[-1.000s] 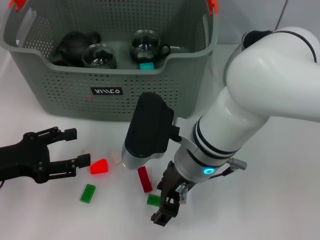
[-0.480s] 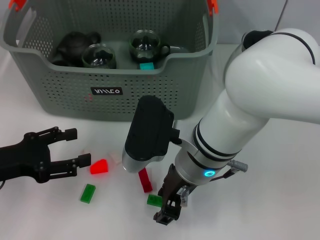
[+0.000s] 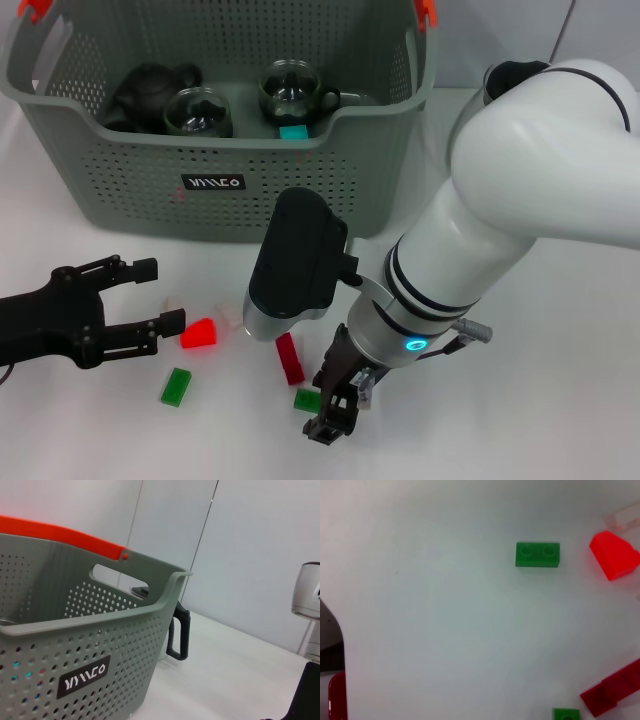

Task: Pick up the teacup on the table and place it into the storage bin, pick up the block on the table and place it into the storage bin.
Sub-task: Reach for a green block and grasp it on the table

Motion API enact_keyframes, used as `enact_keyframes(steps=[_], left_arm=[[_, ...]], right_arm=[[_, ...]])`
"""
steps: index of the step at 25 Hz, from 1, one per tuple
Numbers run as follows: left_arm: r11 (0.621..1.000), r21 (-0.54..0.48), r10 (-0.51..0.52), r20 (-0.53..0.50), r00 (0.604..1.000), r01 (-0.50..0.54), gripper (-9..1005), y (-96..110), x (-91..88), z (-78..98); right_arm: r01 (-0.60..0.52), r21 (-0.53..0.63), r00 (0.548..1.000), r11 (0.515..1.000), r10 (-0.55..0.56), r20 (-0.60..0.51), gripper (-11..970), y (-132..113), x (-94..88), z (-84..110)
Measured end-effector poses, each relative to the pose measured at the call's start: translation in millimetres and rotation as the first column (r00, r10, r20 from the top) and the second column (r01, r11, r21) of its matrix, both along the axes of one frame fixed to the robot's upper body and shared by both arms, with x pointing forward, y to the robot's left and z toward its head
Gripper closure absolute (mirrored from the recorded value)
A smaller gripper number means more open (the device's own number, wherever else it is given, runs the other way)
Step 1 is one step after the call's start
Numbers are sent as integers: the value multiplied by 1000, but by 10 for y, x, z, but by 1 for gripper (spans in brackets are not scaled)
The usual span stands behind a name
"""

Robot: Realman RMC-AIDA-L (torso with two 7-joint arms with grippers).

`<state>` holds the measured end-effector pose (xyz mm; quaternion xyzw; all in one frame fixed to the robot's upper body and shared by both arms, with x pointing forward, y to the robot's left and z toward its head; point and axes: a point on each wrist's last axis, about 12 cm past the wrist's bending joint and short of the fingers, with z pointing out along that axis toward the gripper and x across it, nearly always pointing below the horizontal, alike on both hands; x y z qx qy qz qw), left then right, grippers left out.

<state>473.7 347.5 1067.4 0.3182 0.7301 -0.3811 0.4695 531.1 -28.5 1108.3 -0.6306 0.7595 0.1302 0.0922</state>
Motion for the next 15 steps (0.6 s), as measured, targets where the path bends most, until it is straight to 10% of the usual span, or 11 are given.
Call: enact_keyframes(steps=[15], left_arm=[[1000,-5,-1,2,1000,2,134,-4,1,4]], right_arm=[[-3,2,1000,1000,3,9,414,-10,13,-35]])
